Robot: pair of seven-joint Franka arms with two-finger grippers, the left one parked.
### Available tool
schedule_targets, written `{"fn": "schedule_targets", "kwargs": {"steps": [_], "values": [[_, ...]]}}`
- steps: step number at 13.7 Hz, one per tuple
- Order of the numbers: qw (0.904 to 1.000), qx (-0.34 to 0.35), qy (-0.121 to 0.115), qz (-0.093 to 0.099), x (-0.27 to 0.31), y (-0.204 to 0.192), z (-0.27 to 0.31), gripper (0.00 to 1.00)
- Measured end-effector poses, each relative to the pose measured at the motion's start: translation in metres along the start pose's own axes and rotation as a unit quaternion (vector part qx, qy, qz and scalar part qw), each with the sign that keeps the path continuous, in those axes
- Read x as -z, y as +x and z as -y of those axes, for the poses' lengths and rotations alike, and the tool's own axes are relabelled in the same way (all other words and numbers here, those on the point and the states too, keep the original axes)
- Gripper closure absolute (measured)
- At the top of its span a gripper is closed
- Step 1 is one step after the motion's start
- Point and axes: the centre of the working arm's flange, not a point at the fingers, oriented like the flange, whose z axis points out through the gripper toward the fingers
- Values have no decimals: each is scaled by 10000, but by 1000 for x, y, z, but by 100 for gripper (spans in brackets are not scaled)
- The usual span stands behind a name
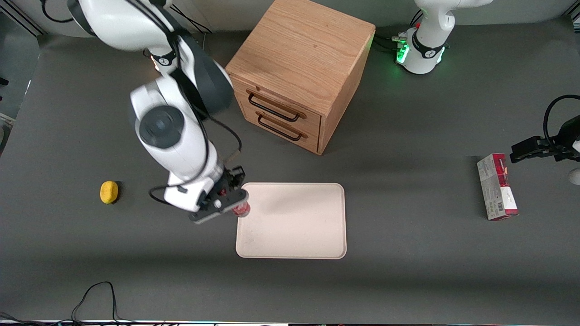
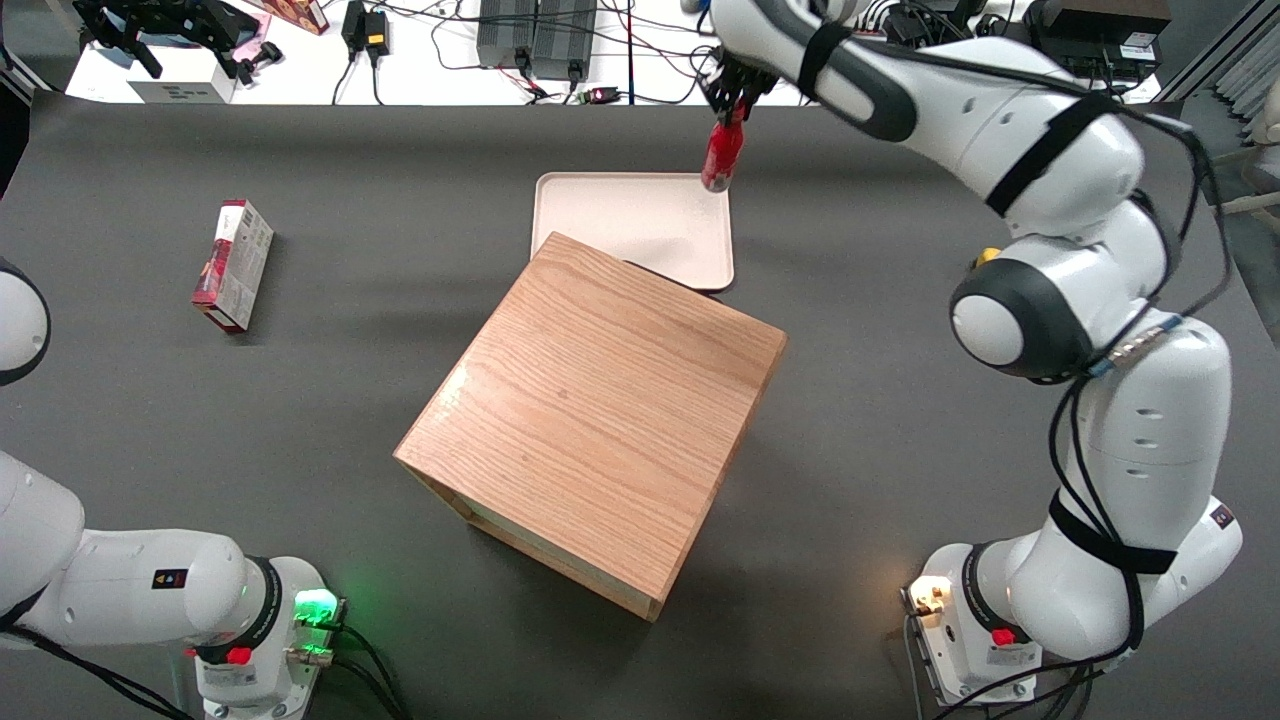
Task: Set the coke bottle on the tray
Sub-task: 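Carry the held bottle over the cream tray with the right gripper, then lower the bottle onto the tray and open the right gripper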
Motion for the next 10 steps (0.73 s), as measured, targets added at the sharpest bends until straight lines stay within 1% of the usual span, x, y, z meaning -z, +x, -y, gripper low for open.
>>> {"fn": "schedule_targets", "kwargs": {"steps": [2, 3, 5, 6, 8, 9, 10], "values": [[10000, 6, 0, 84, -54, 12, 1, 69], [10000, 13, -29, 94, -76, 16, 1, 69], [9999, 45, -125, 31, -107, 22, -1, 69], [9999, 47, -132, 22, -116, 23, -1, 69], [9999, 47, -131, -29, -115, 25, -1, 69], [9999, 47, -131, -22, -116, 25, -1, 69], [9999, 46, -131, -45, -117, 26, -1, 63]]}}
